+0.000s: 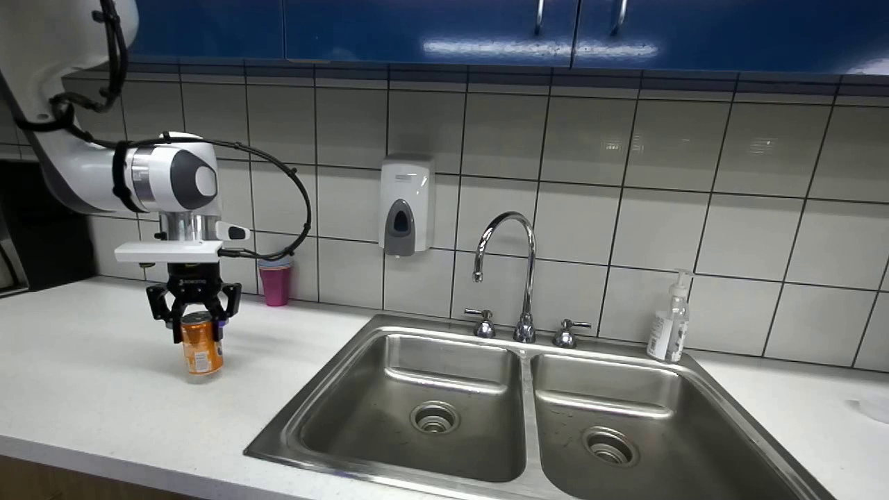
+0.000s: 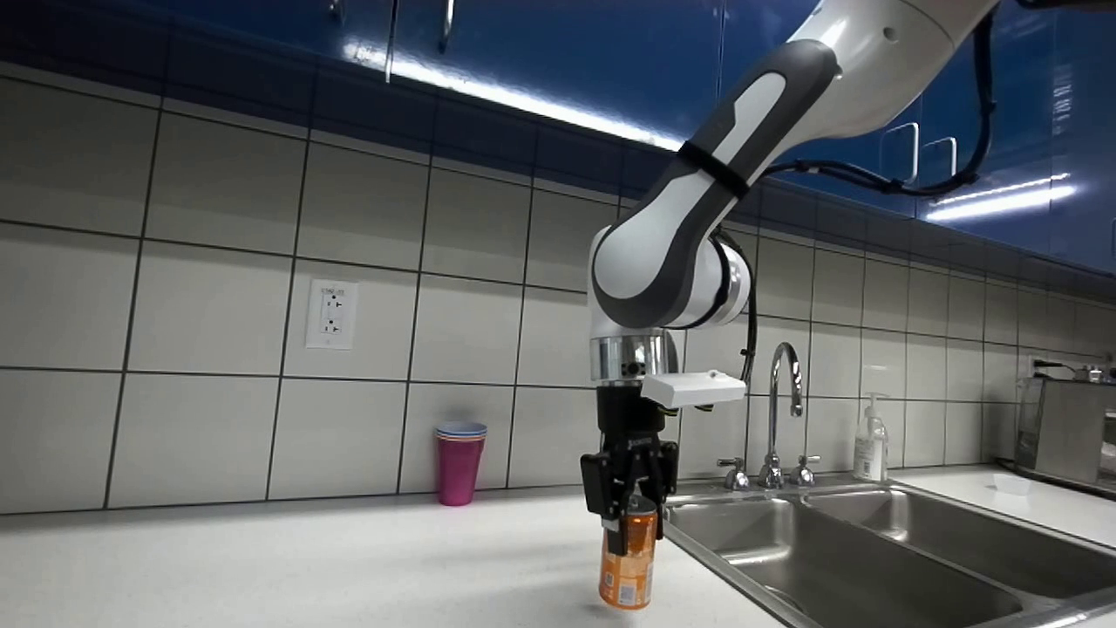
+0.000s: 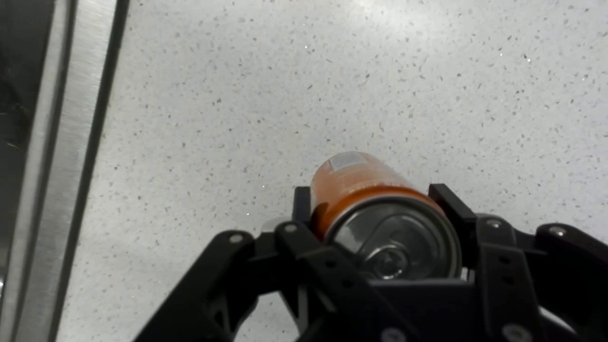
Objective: Move the orange can to the sink on the left
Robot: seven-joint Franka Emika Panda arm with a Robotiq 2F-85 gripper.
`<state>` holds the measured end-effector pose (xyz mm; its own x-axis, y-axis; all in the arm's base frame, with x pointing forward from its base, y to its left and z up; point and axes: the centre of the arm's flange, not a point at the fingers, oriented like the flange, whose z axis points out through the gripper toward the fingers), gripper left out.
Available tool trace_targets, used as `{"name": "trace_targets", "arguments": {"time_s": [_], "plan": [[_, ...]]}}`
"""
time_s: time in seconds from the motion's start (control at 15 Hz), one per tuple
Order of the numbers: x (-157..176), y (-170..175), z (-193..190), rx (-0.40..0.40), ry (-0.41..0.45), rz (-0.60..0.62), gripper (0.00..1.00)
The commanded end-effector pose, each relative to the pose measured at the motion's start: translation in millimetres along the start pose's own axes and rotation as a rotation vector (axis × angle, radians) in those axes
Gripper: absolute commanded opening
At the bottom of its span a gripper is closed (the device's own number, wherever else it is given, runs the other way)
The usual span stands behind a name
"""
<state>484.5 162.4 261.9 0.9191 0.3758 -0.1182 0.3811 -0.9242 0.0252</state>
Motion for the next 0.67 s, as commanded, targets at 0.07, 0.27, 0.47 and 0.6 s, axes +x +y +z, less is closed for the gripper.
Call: {"name": "trace_targets", "arguments": {"time_s": [0.07, 0.27, 0.47, 0.6], "plan": [[-28, 26, -33, 0.012, 0.033, 0.054, 0.38], [-38, 49, -40, 0.028, 0.048, 0.112, 0.38], [-47, 74, -43, 0.045, 0.055, 0.172, 0.38], [-53, 90, -43, 0.050, 0.054, 0.203, 0.38]]}}
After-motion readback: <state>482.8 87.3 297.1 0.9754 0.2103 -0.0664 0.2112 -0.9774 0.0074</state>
